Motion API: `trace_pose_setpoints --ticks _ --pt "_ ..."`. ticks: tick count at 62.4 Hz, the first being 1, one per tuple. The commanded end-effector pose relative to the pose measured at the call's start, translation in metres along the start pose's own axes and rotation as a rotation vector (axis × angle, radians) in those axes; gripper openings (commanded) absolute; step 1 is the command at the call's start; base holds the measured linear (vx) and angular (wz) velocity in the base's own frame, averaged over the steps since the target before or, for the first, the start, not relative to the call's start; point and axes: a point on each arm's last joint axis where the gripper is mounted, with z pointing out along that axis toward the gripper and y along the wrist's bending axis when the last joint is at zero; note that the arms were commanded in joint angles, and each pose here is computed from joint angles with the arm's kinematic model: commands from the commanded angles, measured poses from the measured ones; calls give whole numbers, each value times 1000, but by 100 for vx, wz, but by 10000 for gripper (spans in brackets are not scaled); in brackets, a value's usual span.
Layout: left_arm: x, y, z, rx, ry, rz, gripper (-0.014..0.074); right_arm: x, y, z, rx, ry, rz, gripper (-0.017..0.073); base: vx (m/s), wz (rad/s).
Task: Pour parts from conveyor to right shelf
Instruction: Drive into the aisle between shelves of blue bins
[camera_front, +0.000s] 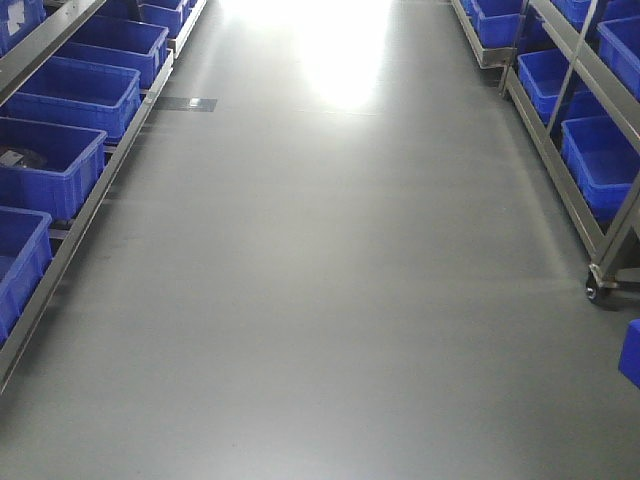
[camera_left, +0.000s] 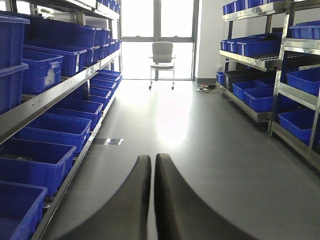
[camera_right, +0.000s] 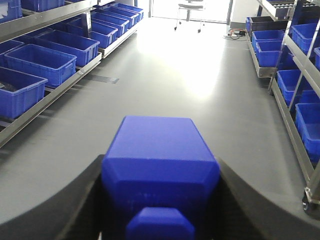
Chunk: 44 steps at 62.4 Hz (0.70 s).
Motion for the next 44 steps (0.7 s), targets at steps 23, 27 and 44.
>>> trace_pose_setpoints --ticks 23,27,44 --pt "3 0 0 0 -58 -9 -6 -15 -1 -2 14 -91 -1 -5 41 -9" --pt "3 0 0 0 -58 -9 -6 -15 -1 -2 14 -91 -1 -5 51 -12" --pt "3 0 0 0 -58 -9 -6 -15 -1 -2 14 -92 -1 -5 57 -6"
